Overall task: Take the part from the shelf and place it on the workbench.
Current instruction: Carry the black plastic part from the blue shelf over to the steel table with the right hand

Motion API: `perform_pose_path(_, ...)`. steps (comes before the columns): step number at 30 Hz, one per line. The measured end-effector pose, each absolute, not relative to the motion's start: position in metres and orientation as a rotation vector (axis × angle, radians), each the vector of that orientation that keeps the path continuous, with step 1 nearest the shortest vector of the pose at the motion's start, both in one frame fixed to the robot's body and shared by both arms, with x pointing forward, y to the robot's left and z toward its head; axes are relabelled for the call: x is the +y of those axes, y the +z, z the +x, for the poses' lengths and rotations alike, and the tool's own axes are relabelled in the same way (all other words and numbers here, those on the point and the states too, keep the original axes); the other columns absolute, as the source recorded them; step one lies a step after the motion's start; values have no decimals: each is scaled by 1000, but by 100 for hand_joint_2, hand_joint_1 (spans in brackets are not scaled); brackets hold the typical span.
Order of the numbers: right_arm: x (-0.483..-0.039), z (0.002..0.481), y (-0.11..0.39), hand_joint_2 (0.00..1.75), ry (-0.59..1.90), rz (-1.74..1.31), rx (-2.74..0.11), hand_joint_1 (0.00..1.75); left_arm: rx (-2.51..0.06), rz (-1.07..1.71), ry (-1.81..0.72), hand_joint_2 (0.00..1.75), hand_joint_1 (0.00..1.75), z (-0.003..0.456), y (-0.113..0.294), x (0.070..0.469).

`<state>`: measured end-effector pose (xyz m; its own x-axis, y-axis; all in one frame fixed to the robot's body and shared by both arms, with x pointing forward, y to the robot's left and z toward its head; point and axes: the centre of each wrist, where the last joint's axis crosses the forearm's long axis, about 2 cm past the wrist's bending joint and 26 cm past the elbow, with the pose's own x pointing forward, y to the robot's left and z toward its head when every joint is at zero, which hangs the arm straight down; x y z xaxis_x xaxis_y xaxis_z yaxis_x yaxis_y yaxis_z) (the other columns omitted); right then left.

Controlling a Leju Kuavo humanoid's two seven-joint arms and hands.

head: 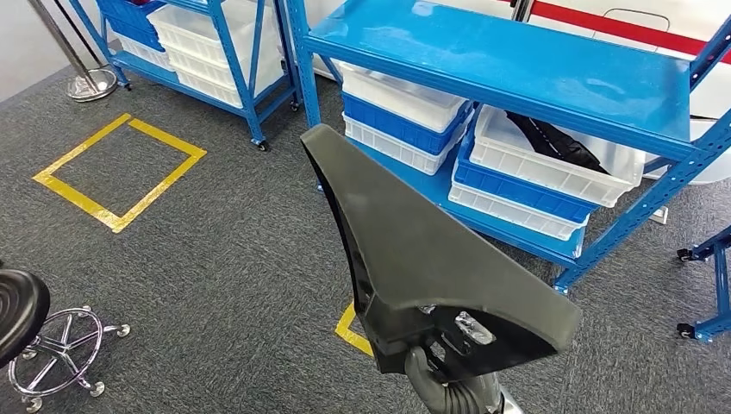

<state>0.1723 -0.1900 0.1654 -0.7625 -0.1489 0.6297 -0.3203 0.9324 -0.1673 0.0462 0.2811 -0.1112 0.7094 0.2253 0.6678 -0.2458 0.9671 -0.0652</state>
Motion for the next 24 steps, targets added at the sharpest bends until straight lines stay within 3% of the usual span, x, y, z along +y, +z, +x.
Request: perform_pose_path(24, -182, 160, 163, 175, 296, 377, -2420, 175, -781, 64, 221, 175, 0, 50, -111, 303)
